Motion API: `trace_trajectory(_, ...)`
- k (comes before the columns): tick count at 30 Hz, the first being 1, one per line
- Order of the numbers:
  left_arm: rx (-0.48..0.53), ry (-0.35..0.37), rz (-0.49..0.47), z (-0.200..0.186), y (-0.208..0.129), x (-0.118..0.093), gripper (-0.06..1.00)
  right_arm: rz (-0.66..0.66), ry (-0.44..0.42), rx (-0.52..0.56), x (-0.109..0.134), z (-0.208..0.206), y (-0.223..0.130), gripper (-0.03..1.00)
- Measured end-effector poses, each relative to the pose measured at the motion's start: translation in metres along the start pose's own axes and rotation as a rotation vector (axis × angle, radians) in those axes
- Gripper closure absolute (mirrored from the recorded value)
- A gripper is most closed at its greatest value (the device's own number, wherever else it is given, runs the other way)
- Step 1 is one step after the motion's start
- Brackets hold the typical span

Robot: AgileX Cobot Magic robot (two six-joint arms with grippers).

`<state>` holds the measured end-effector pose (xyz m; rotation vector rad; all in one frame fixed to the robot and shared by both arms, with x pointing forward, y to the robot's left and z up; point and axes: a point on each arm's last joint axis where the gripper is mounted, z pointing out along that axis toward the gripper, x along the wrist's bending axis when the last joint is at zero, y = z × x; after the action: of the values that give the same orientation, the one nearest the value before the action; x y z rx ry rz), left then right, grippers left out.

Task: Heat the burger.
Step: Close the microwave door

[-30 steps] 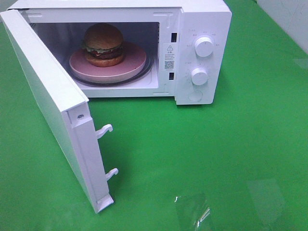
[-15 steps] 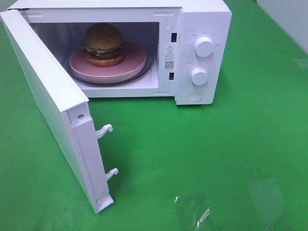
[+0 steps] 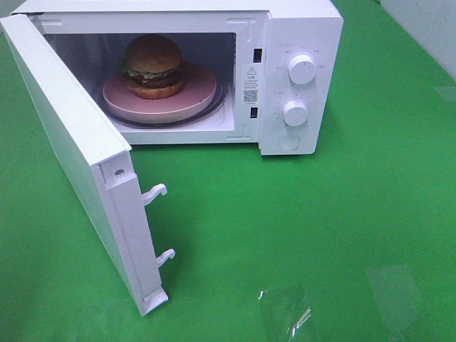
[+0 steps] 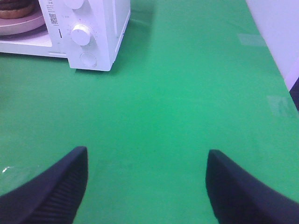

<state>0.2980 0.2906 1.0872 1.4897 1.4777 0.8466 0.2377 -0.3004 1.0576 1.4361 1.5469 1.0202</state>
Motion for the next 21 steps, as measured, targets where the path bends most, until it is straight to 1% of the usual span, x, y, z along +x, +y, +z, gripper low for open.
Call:
trace_trajectory(1, 0.002, 0.003, -0.003, 0.005, 0.002, 0.001, 0.79, 0.000, 0.000, 0.000, 0.000, 0.000, 0.000, 0.29)
trace_trajectory(2, 0.002, 0.003, -0.003, 0.005, 0.002, 0.001, 0.79, 0.000, 0.000, 0.000, 0.000, 0.000, 0.000, 0.29)
trace_trajectory(3, 0.006, 0.010, -0.008, 0.012, 0.006, 0.002, 0.90, 0.000, 0.000, 0.000, 0.000, 0.000, 0.000, 0.29)
trace_trajectory(4, 0.006, 0.010, -0.008, 0.012, 0.006, 0.002, 0.90, 0.000, 0.000, 0.000, 0.000, 0.000, 0.000, 0.29)
trace_trajectory(5, 0.006, 0.019, -0.013, 0.022, 0.011, 0.005, 0.94, 0.000, 0.000, 0.000, 0.000, 0.000, 0.000, 0.30)
trace_trajectory(6, 0.006, 0.019, -0.013, 0.022, 0.011, 0.005, 0.94, 0.000, 0.000, 0.000, 0.000, 0.000, 0.000, 0.30)
trace_trajectory(7, -0.004, 0.028, -0.014, 0.031, 0.016, 0.007, 0.94, 0.000, 0.000, 0.000, 0.000, 0.000, 0.000, 0.30)
trace_trajectory(8, -0.004, 0.028, -0.014, 0.031, 0.016, 0.007, 0.94, 0.000, 0.000, 0.000, 0.000, 0.000, 0.000, 0.30)
trace_trajectory(9, -0.006, 0.038, -0.013, 0.042, 0.020, 0.009, 0.94, 0.000, 0.000, 0.000, 0.000, 0.000, 0.000, 0.30)
trace_trajectory(10, -0.006, 0.038, -0.013, 0.042, 0.020, 0.009, 0.94, 0.000, 0.000, 0.000, 0.000, 0.000, 0.000, 0.30)
trace_trajectory(11, -0.024, 0.051, -0.008, 0.054, 0.024, 0.012, 0.94, 0.000, 0.000, 0.000, 0.000, 0.000, 0.000, 0.30)
trace_trajectory(13, -0.030, 0.057, -0.006, 0.059, 0.024, 0.013, 0.94, 0.000, 0.000, 0.000, 0.000, 0.000, 0.000, 0.30)
trace_trajectory(14, -0.057, 0.075, -0.004, 0.071, 0.024, 0.017, 0.94, 0.000, 0.000, 0.000, 0.000, 0.000, 0.000, 0.30)
trace_trajectory(15, -0.057, 0.075, -0.004, 0.071, 0.024, 0.017, 0.94, 0.000, 0.000, 0.000, 0.000, 0.000, 0.000, 0.30)
trace_trajectory(16, -0.081, 0.094, -0.007, 0.083, 0.019, 0.020, 0.94, 0.000, 0.000, 0.000, 0.000, 0.000, 0.000, 0.30)
trace_trajectory(17, -0.081, 0.094, -0.007, 0.083, 0.019, 0.020, 0.94, 0.000, 0.000, 0.000, 0.000, 0.000, 0.000, 0.30)
trace_trajectory(19, -0.123, 0.132, -0.011, 0.101, 0.004, 0.028, 0.94, 0.000, 0.000, 0.000, 0.000, 0.000, 0.000, 0.30)
trace_trajectory(21, -0.141, 0.142, -0.011, 0.104, 0.001, 0.029, 0.94, 0.000, 0.000, 0.000, 0.000, 0.000, 0.000, 0.30)
